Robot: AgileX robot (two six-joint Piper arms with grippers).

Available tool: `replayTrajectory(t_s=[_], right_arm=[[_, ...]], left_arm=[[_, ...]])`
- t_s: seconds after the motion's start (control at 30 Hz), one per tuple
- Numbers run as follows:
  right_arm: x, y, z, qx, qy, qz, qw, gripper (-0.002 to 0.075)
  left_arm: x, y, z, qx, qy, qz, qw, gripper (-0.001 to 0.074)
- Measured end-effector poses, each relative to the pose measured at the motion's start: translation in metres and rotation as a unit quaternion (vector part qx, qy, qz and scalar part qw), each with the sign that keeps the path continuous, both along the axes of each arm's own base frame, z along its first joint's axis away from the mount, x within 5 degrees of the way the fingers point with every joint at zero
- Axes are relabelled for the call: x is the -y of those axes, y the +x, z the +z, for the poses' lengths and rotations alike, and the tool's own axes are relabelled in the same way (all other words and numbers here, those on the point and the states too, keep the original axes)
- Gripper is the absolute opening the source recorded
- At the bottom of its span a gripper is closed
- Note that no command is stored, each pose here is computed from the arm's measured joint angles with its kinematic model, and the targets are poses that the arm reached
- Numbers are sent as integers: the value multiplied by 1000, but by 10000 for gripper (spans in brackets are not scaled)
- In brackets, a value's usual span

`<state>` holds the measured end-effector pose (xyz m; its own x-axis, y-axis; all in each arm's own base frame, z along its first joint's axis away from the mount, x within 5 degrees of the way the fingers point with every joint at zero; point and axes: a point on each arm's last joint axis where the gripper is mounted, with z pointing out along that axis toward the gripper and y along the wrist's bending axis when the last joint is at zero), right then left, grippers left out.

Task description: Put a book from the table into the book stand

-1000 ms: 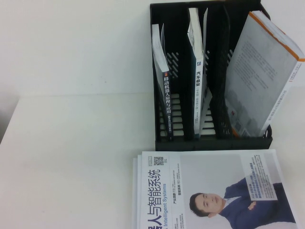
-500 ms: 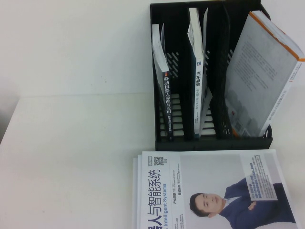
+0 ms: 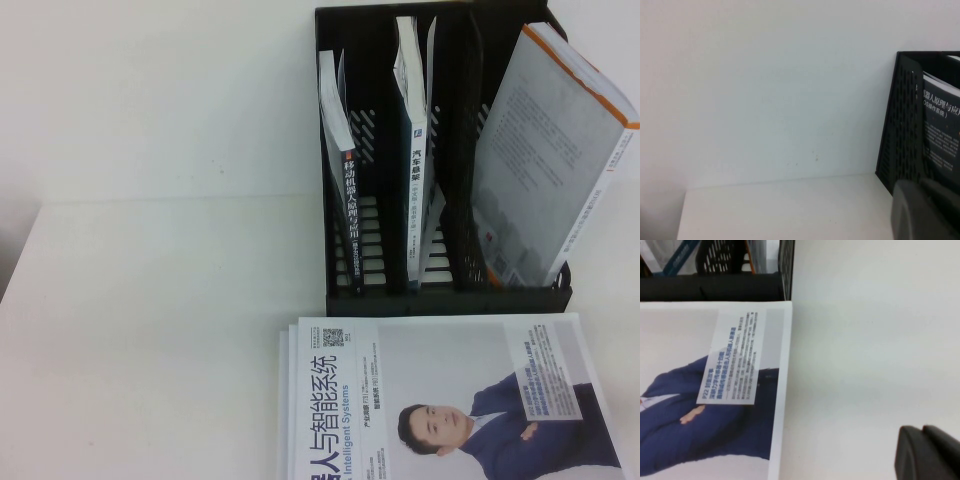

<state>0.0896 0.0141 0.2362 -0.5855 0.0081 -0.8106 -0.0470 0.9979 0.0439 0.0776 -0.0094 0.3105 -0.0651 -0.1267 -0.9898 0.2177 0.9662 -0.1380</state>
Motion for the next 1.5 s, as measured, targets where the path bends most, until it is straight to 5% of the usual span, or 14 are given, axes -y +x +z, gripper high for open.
replayTrajectory(t_s=[0.2,0.33,0.57,0.73,0.93,1.13,1.5], right_arm=[[0,0,0,0,1,0,1000,-3],[0,0,0,0,1,0,1000,-3],[0,0,0,0,1,-1,1000,-3],[0,0,0,1,1,-1,1000,-3],[0,0,0,1,1,-1,1000,-3],[0,0,0,1,1,-1,1000,-3],[0,0,0,1,1,-1,1000,-3]], left_arm=[[-8,-2,-3,-19,-14,30,999,-2],[-14,-8,-18,-106,-54,50,992,-2],[-5,-25,-33,-153,89,-41,983,-2],[8,-23,-33,-81,132,-72,985,-2],[4,-14,-52,22,89,10,996,-2],[-1,-15,-104,-40,-25,47,998,-2],[-5,-24,-134,-124,-74,92,985,-2]])
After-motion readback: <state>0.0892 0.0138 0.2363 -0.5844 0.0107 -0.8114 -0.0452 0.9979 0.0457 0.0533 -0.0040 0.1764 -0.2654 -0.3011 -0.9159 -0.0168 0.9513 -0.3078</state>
